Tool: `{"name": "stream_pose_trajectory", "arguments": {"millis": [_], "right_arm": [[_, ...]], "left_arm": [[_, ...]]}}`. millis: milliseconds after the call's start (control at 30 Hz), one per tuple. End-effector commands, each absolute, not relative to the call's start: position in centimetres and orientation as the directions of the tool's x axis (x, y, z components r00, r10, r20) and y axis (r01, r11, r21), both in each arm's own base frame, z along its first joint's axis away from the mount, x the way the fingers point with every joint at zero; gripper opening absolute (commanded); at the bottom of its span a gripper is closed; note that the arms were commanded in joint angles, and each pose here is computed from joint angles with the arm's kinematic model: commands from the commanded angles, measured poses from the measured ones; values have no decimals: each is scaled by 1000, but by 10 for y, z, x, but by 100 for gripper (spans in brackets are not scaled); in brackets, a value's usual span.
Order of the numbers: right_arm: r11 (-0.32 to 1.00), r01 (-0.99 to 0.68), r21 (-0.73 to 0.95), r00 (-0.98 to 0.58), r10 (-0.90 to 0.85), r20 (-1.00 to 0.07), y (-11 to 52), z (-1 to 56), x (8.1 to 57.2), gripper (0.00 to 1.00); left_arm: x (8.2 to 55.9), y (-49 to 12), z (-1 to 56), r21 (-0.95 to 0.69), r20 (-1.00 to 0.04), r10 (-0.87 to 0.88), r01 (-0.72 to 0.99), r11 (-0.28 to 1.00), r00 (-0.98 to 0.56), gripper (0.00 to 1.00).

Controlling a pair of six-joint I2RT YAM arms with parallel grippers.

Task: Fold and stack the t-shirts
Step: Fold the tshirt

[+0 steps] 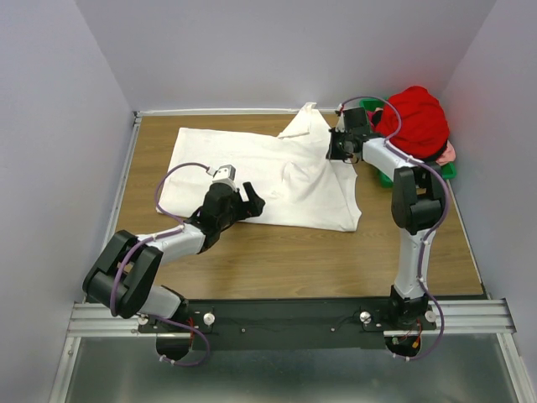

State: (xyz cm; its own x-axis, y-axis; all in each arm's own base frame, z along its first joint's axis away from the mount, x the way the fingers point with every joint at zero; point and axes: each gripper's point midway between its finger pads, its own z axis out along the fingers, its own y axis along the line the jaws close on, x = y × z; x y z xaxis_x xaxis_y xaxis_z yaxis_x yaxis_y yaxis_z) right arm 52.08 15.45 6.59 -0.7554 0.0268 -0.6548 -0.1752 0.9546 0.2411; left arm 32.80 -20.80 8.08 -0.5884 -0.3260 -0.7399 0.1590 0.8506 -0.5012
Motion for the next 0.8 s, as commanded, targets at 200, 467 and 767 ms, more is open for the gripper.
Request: {"name": "stream_pose_trajectory", "arguments": {"millis": [200,467,767], "right_arm": [[987,-94,129,-728,20,-685,130,59,538,68],[972,-189,138,-655,-20,-755,173,112,531,74],[911,-351,215,-663,-80,-744,259,100,522,72]], "left_arm": [[327,-203,86,-494,-752,-337,145,857,-567,96],[328,-203,91,-491,-757,-334,152,858,-561,95],[327,-204,89,-487,-756,-327,153,860,-567,95]]}}
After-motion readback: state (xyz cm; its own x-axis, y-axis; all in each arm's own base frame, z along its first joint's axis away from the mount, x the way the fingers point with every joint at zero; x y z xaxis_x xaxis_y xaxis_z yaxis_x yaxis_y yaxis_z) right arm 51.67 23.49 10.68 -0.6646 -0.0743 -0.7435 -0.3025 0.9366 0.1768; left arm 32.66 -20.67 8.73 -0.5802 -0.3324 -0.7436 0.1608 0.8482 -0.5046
